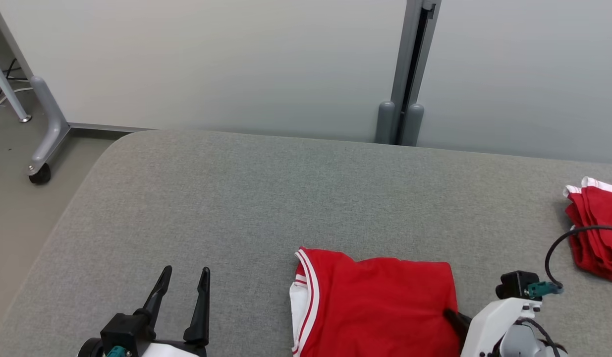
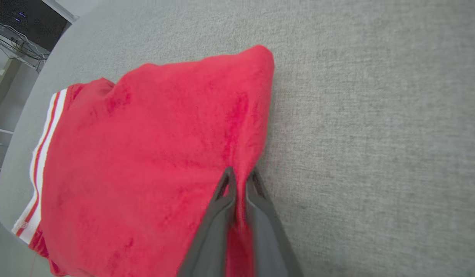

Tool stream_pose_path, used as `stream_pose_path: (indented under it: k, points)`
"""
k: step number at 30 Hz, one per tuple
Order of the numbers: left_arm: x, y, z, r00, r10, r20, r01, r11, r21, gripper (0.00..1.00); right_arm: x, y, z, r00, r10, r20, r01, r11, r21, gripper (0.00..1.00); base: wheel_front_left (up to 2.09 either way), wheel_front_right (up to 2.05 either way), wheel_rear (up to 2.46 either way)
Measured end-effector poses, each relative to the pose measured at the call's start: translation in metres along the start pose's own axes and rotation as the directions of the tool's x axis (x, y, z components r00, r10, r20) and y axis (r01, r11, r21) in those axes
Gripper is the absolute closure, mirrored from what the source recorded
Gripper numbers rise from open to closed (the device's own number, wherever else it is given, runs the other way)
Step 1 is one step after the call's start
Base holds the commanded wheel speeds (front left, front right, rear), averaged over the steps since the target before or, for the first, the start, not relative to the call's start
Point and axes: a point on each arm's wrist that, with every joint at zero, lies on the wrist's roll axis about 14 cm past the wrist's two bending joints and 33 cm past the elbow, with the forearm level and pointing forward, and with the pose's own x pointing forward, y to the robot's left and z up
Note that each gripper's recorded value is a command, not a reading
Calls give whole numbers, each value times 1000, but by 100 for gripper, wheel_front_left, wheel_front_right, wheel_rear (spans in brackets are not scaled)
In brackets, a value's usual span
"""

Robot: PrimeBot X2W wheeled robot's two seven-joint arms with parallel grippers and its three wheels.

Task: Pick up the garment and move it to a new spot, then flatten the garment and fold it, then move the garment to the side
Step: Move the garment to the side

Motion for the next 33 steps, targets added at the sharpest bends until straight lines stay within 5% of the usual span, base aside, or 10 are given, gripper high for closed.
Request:
stream_pose_path:
  k: [12, 21, 33]
  points:
    - [19, -44, 2, 989, -147, 6, 147, 989, -16, 0, -19, -14, 60, 985, -12, 172, 29, 995, -95, 100, 0, 0, 0]
    - [45, -111, 0, 940, -340, 5, 340, 940, -39, 0, -57, -42, 135, 951, -60, 303, 128, 969, -212, 100, 0, 0, 0]
    - [103, -154, -44, 870, -483, -101, 481, 876, -44, 0, -84, -143, 212, 870, -261, 419, 360, 916, -176, 100, 0, 0, 0]
